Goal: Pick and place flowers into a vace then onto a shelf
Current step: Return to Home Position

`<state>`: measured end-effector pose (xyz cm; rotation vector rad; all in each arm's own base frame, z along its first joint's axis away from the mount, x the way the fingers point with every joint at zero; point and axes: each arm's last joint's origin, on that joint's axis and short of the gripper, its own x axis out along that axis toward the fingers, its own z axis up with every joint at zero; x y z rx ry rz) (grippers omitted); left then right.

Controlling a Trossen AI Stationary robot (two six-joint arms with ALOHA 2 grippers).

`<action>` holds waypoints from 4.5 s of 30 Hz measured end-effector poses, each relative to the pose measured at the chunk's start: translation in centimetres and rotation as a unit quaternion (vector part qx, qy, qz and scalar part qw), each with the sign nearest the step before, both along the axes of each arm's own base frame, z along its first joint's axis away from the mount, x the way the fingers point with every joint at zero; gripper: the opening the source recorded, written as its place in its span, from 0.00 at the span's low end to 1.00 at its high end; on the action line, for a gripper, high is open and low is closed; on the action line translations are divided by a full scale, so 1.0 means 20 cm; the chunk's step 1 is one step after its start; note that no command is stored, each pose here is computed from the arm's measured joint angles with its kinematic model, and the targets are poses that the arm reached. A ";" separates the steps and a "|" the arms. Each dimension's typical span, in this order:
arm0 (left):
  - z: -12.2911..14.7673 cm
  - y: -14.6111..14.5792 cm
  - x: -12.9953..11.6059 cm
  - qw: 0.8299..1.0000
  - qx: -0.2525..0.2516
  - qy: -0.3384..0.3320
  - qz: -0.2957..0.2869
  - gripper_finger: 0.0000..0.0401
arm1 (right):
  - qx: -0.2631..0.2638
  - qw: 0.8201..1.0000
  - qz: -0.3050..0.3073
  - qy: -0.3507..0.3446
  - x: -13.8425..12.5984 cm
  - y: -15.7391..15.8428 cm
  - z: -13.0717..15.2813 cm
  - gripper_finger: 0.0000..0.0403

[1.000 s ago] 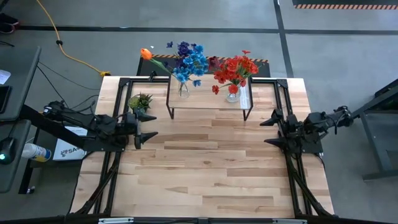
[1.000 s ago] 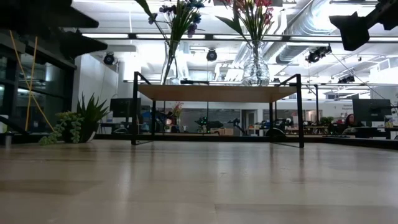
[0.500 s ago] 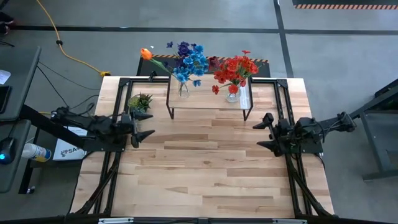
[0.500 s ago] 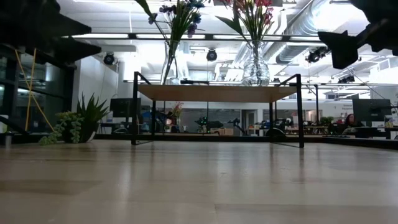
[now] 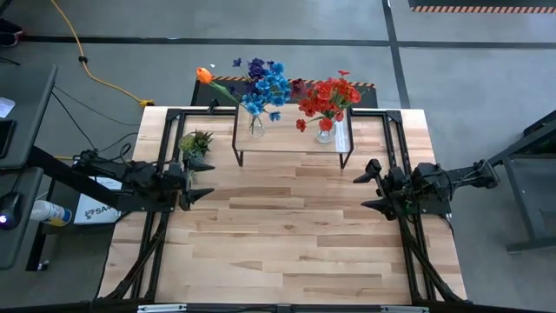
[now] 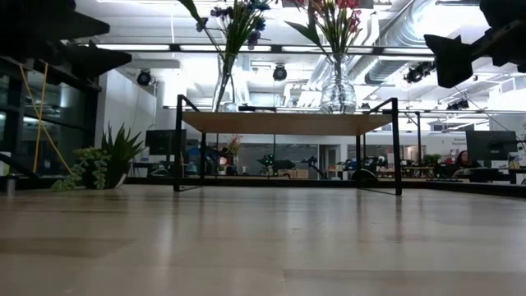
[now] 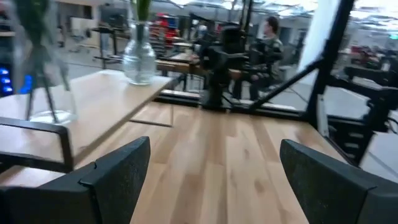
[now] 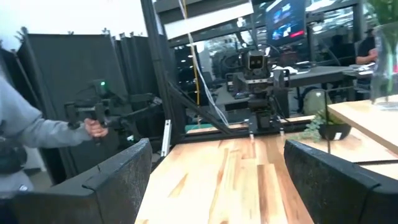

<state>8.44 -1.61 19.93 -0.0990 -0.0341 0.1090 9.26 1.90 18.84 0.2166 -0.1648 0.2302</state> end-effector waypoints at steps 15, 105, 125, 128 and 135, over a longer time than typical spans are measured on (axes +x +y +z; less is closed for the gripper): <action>-0.03 0.00 0.00 0.999 0.009 0.030 0.009 0.97 | -0.034 0.999 -0.022 0.014 0.01 -0.05 -0.02 0.87; -0.09 -0.01 -0.01 0.994 -0.022 0.091 -0.054 0.97 | 0.044 0.998 0.024 0.044 0.01 -0.05 -0.03 0.87; -0.09 -0.01 -0.01 0.994 -0.022 0.091 -0.054 0.97 | 0.044 0.998 0.024 0.044 0.01 -0.05 -0.03 0.87; -0.09 -0.01 -0.01 0.994 -0.022 0.091 -0.054 0.97 | 0.044 0.998 0.024 0.044 0.01 -0.05 -0.03 0.87; -0.09 -0.01 -0.01 0.994 -0.022 0.091 -0.054 0.97 | 0.044 0.998 0.024 0.044 0.01 -0.05 -0.03 0.87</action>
